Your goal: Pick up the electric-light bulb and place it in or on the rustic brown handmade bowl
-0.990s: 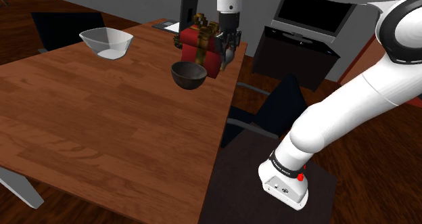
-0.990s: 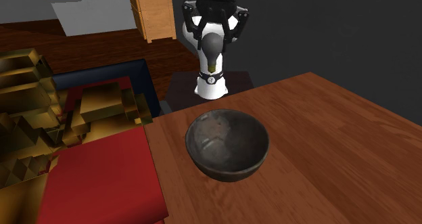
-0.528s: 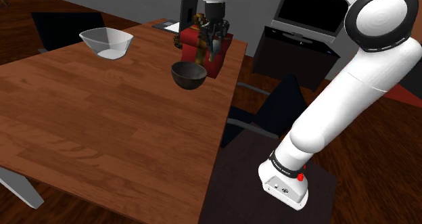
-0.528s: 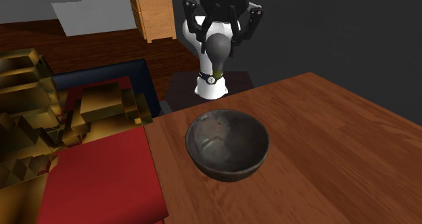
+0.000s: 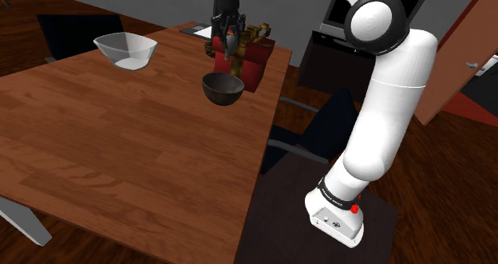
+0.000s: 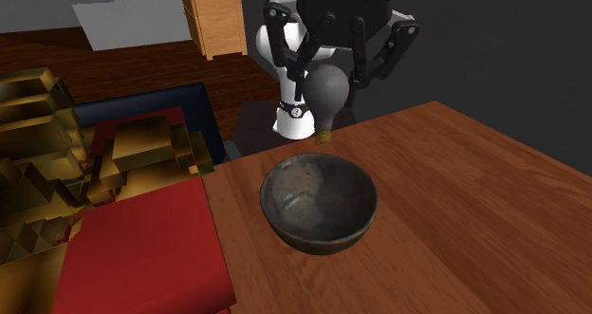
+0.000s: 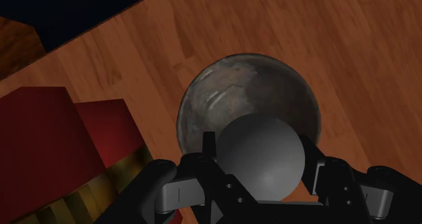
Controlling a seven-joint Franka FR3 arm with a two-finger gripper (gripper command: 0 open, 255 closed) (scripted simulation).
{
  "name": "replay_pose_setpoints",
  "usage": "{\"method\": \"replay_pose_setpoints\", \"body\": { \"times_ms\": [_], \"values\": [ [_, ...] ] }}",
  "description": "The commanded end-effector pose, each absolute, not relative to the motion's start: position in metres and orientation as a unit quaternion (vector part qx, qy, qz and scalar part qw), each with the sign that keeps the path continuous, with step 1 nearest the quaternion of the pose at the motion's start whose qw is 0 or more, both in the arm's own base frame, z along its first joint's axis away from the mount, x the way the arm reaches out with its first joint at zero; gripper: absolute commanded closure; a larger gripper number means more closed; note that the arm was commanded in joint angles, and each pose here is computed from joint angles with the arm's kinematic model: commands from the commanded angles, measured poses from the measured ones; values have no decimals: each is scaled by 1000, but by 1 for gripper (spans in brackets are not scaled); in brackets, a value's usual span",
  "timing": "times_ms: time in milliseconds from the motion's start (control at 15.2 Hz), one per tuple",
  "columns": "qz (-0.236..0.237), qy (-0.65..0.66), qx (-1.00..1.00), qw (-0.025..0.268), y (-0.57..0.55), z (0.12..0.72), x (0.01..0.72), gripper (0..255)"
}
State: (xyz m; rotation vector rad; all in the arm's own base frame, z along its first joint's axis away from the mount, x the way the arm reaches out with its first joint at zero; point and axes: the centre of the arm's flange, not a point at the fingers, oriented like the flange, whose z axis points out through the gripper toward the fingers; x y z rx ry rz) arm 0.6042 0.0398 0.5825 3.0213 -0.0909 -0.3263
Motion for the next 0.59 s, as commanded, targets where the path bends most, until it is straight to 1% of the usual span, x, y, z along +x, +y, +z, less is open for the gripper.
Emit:
{"method": "replay_pose_setpoints", "body": {
  "times_ms": [0, 528],
  "values": [
    [-107, -30, 993, 51, 40, 576, 611, 255],
    [-107, -30, 993, 51, 40, 534, 611, 255]
  ]
}}
